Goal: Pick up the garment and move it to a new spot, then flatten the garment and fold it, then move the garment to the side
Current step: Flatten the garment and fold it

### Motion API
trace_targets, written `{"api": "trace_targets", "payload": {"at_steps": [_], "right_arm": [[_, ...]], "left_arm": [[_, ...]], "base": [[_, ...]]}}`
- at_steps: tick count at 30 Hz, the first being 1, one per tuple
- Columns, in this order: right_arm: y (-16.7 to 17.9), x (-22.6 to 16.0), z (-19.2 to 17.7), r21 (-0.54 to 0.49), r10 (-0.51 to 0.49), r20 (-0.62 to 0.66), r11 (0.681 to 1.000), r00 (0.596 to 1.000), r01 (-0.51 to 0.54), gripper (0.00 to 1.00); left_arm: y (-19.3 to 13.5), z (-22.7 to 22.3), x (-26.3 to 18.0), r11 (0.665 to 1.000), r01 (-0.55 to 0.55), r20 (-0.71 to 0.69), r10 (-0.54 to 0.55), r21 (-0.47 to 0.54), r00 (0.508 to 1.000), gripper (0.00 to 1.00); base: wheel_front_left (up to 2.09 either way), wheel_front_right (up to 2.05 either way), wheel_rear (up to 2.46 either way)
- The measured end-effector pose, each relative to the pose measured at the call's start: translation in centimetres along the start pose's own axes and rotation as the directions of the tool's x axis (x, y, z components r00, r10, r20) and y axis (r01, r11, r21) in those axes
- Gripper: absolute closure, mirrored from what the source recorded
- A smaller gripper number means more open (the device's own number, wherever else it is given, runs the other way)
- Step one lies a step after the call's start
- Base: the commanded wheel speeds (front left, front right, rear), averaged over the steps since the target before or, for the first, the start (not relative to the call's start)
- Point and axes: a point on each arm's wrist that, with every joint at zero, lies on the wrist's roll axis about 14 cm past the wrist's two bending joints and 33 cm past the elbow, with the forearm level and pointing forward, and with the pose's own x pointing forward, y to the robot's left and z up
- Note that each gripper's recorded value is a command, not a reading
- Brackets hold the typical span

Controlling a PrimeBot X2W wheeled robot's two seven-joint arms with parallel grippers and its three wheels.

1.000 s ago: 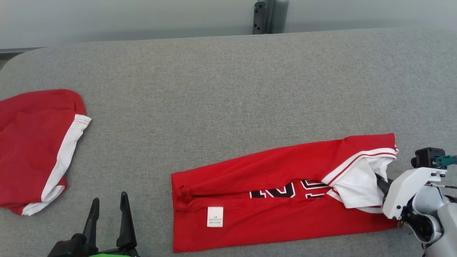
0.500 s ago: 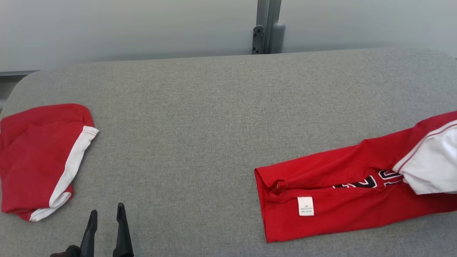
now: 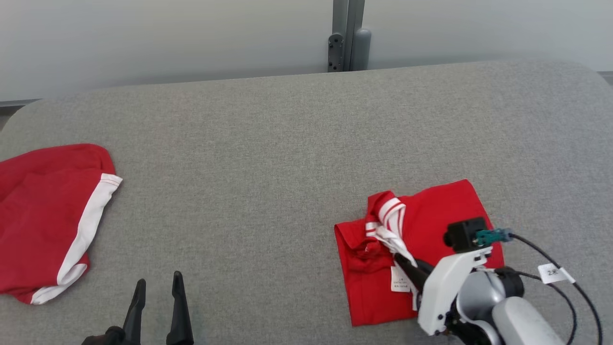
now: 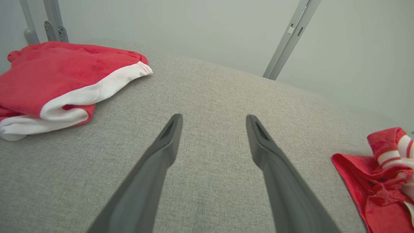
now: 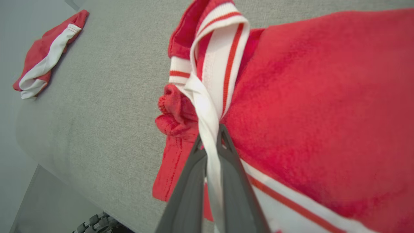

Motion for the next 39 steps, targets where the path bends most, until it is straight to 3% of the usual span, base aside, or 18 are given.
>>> {"api": "trace_targets", "payload": {"at_steps": [4, 10, 11, 12, 16, 19, 25, 30, 31, 32, 33, 34, 39], "right_arm": [[3.2, 2.1, -0.4, 0.026, 0.059, 0.018, 0.998, 0.998, -0.06, 1.0], [3.8, 3.1, -0.2, 0.041, 0.066, 0.052, 0.997, 0.996, -0.068, 1.0], [3.7, 3.2, 0.2, 0.037, 0.061, 0.076, 0.997, 0.995, -0.064, 0.56], [3.7, 3.2, 0.4, 0.03, 0.056, 0.093, 0.998, 0.994, -0.059, 0.0], [3.8, 2.5, 2.7, 0.005, 0.049, 0.2, 0.999, 0.978, -0.051, 0.0], [3.2, 0.2, 5.0, -0.006, 0.03, 0.33, 1.0, 0.944, -0.03, 0.0], [-2.3, -6.1, 6.9, -0.08, -0.11, 0.474, 0.983, 0.874, 0.167, 0.0], [-5.9, -9.0, 6.3, -0.122, -0.2, 0.532, 0.943, 0.823, 0.308, 0.0], [-6.2, -9.1, 5.8, -0.127, -0.21, 0.534, 0.938, 0.819, 0.323, 0.1], [-6.5, -9.1, 5.1, -0.156, -0.213, 0.523, 0.928, 0.825, 0.338, 0.59], [-6.9, -9.1, 4.5, -0.148, -0.223, 0.523, 0.927, 0.823, 0.345, 0.95], [-7.0, -8.7, 3.7, -0.133, -0.232, 0.512, 0.93, 0.827, 0.344, 1.0], [-4.5, -4.8, 3.1, -0.144, -0.167, 0.486, 0.953, 0.858, 0.267, 1.0]], "left_arm": [[-0.3, -0.4, -0.2, 1.0, 0.007, -0.012, -0.007, 0.005, 1.0, 0.0], [-0.3, -0.7, -0.6, 1.0, -0.001, -0.019, 0.001, 0.002, 1.0, 0.0], [-0.2, -0.6, -0.6, 1.0, -0.003, -0.018, 0.003, 0.002, 1.0, 0.0], [-0.2, -0.6, -0.6, 1.0, -0.004, -0.017, 0.004, 0.002, 1.0, 0.0], [-0.2, -0.3, -0.8, 1.0, -0.005, -0.007, 0.005, 0.001, 1.0, 0.0], [0.3, -0.2, -1.4, 1.0, -0.023, -0.001, 0.023, 0.003, 1.0, 0.0], [1.2, 0.1, -2.6, 0.999, -0.052, 0.009, 0.052, 0.007, 0.999, 0.0], [1.1, 0.3, -2.8, 0.999, -0.046, 0.016, 0.046, 0.007, 0.999, 0.0], [1.0, 0.3, -2.8, 0.999, -0.043, 0.018, 0.043, 0.007, 0.999, 0.0], [0.9, 0.4, -2.8, 0.999, -0.04, 0.021, 0.04, 0.007, 0.999, 0.0], [0.8, 0.4, -2.9, 0.999, -0.037, 0.023, 0.037, 0.006, 0.999, 0.0], [0.7, 0.5, -2.9, 0.999, -0.035, 0.025, 0.034, 0.005, 0.999, 0.0], [0.5, 0.3, -2.9, 1.0, -0.029, 0.018, 0.029, 0.003, 0.999, 0.0]], "base": [[0.0, 0.0, 0.0], [0.0, 0.0, 0.0], [0.0, 0.0, 0.0], [0.0, 0.0, 0.0], [0.0, 0.0, 0.0], [0.0, 0.0, 0.0], [0.0, 0.0, 0.0], [0.0, 0.0, 0.0], [0.0, 0.0, 0.0], [0.0, 0.0, 0.0], [0.0, 0.0, 0.0], [0.0, 0.0, 0.0], [0.0, 0.0, 0.0]]}}
